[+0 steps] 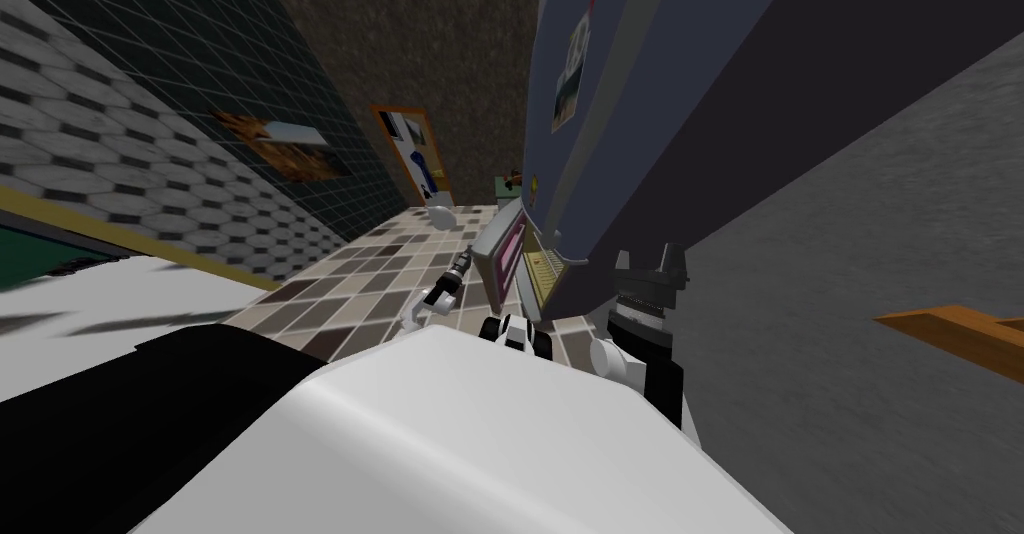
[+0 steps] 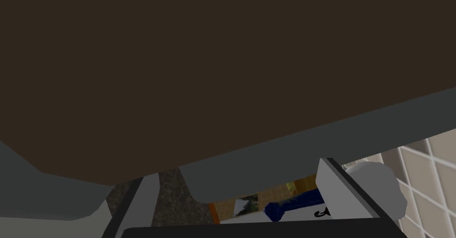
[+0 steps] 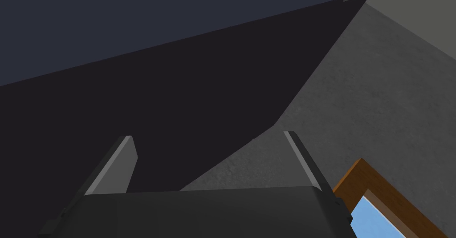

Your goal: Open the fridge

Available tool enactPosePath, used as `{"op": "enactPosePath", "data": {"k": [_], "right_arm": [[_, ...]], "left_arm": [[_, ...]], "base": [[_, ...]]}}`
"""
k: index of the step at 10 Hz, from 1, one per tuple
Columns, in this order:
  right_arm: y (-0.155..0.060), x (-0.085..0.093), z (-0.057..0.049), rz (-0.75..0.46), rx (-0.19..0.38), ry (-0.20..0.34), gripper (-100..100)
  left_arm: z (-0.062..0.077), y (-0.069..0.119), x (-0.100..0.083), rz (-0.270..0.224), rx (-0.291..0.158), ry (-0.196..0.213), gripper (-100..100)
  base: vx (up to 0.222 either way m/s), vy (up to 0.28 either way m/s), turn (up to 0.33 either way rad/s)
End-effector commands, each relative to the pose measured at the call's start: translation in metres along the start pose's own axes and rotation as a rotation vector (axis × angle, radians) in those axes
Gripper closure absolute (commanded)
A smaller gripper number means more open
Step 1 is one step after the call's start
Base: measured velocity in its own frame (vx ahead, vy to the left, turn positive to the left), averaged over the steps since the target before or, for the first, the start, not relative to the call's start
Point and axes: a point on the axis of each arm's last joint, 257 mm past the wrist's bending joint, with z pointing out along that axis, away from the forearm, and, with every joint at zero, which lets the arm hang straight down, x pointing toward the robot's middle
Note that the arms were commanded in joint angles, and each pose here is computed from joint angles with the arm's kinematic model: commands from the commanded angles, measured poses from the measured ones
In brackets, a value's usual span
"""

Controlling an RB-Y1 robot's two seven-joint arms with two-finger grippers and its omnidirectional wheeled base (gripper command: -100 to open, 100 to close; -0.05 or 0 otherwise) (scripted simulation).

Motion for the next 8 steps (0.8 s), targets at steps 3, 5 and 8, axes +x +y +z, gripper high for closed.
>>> {"op": "enactPosePath", "data": {"k": [3, 5, 8], "right_arm": [[0.0, 0.0, 0.0, 0.0, 0.0, 0.0, 0], [0.0, 0.0, 0.0, 0.0, 0.0, 0.0, 0], [0.0, 0.0, 0.0, 0.0, 0.0, 0.0, 0]], "left_arm": [[0.001, -0.006, -0.021, 0.152, -0.035, 0.02, -100], [0.007, 0.001, -0.027, 0.131, -0.055, -0.001, -100], [-0.001, 0.006, -0.021, 0.133, -0.066, 0.019, 100]], "base": [[0.012, -0.007, -0.006], [0.009, 0.003, -0.042], [-0.005, 0.041, -0.008]]}}
